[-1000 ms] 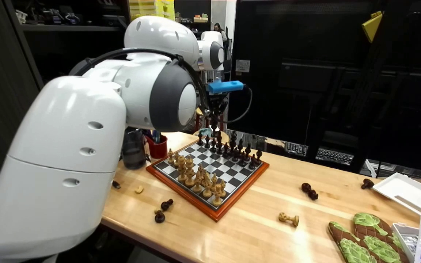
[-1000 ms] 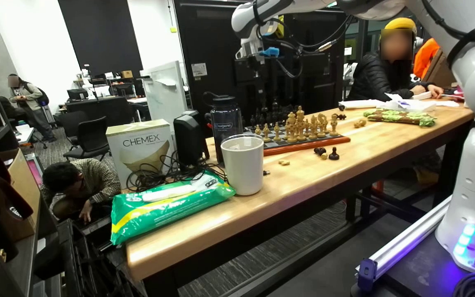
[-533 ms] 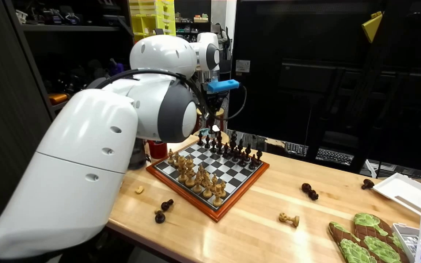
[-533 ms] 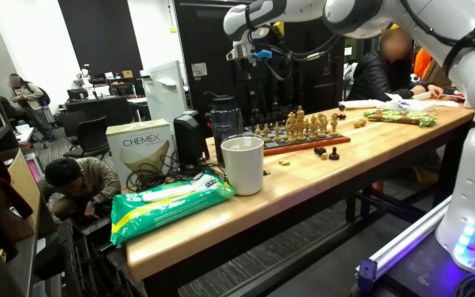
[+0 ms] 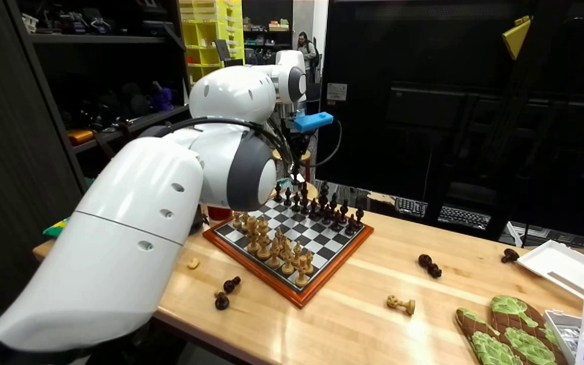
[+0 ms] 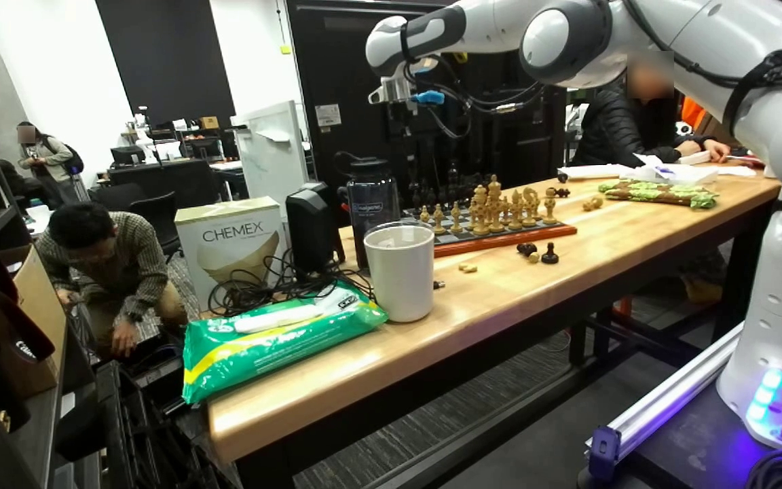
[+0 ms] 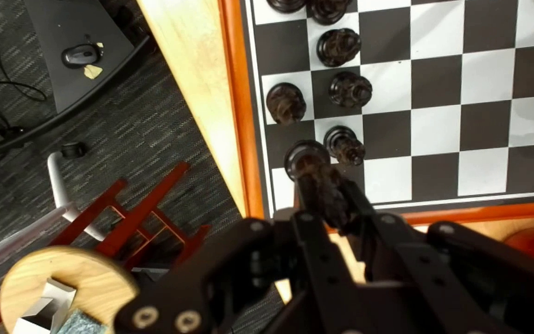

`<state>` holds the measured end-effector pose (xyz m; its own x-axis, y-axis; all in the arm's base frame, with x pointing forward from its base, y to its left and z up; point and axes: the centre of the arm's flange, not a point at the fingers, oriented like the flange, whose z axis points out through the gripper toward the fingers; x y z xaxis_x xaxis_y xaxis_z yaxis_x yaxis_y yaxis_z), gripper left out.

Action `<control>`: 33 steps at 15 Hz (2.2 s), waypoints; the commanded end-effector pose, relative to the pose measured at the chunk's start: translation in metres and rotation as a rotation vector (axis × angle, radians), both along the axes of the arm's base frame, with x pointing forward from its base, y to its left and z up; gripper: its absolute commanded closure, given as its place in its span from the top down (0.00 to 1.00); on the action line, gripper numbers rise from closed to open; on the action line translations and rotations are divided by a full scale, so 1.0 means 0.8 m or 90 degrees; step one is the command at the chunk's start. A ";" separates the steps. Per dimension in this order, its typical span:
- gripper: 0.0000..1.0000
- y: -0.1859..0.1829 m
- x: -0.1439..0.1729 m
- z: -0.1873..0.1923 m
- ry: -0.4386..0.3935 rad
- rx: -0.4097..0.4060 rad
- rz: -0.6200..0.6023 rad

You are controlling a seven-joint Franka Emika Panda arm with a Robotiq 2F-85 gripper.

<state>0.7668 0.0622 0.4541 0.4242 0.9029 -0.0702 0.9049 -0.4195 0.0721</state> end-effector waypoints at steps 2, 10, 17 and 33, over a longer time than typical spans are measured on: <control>0.05 0.008 0.041 0.014 -0.010 -0.016 0.026; 0.05 -0.002 0.051 -0.018 0.005 -0.009 0.028; 0.05 -0.005 0.057 -0.036 0.014 0.001 0.034; 0.05 -0.010 0.057 -0.042 0.038 0.045 0.052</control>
<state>0.7807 0.0507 0.4055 0.3651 0.9298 -0.0471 0.9309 -0.3650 0.0113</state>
